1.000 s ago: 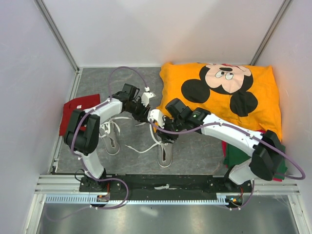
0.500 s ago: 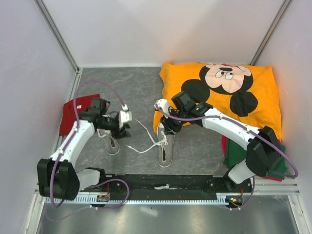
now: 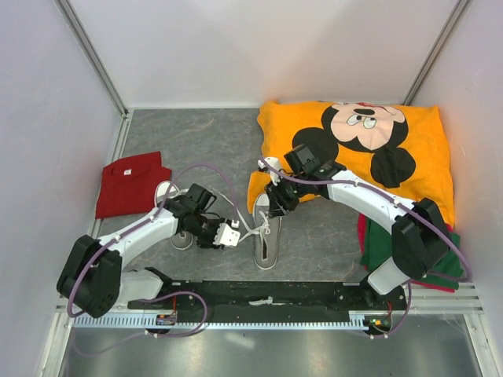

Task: Tie the shoes

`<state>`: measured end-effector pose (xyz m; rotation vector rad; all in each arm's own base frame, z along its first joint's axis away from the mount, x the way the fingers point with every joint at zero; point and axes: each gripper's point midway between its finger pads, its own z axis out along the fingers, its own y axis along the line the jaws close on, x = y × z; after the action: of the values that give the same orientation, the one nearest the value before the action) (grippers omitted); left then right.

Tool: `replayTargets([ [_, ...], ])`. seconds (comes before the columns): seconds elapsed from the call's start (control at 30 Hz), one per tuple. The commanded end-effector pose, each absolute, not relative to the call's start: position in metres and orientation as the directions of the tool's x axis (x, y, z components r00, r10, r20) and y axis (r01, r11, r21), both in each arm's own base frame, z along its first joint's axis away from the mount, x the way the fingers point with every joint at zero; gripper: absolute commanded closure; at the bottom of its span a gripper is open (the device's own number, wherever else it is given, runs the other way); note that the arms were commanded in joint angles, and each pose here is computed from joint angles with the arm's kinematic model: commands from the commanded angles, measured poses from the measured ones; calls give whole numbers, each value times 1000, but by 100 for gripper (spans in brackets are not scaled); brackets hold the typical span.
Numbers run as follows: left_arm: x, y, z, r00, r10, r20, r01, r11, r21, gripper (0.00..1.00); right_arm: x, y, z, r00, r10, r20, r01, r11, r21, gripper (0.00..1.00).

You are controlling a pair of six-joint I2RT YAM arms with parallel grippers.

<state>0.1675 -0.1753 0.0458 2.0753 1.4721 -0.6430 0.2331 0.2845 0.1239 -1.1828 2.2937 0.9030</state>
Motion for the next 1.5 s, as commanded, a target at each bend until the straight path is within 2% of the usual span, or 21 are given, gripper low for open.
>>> replayTargets([
  [0.0,179,-181,30,383,719,-580,923,-327,204,48,237,286,121,-580,-539,-611,-813,437,386,64],
  [0.03,179,-182,27,387,719,-577,921,-334,202,50,238,286,120,-579,-540,-610,-813,440,382,67],
  [0.2,174,-185,21,408,716,-567,911,-361,199,55,235,293,115,-604,-532,-594,-797,423,431,70],
  [0.3,169,-186,17,411,716,-564,909,-373,188,59,232,298,117,-611,-526,-591,-791,402,461,68],
  [0.43,168,-188,16,397,718,-572,914,-365,176,76,228,303,114,-588,-552,-591,-808,381,449,62],
  [0.53,168,-191,14,378,720,-582,922,-352,163,84,223,308,114,-562,-576,-593,-826,353,439,62],
  [0.8,170,-199,20,352,705,-616,932,-325,161,91,213,315,108,-498,-636,-589,-865,315,391,59],
  [0.93,169,-205,25,315,697,-644,944,-298,139,98,212,314,101,-473,-665,-578,-879,310,363,60],
  [1.1,164,-212,42,316,650,-691,944,-290,159,98,217,312,101,-461,-669,-583,-887,324,329,68],
  [1.2,159,-214,51,318,627,-711,942,-294,163,98,218,312,106,-457,-663,-593,-889,328,318,88],
  [1.23,159,-215,54,303,626,-719,947,-280,155,98,219,312,107,-457,-661,-595,-889,330,317,100],
  [1.4,165,-232,83,229,579,-782,970,-208,130,98,220,309,119,-459,-633,-623,-888,339,311,100],
  [1.47,165,-241,98,150,548,-823,986,-149,80,98,220,304,125,-478,-605,-636,-878,352,325,100],
])
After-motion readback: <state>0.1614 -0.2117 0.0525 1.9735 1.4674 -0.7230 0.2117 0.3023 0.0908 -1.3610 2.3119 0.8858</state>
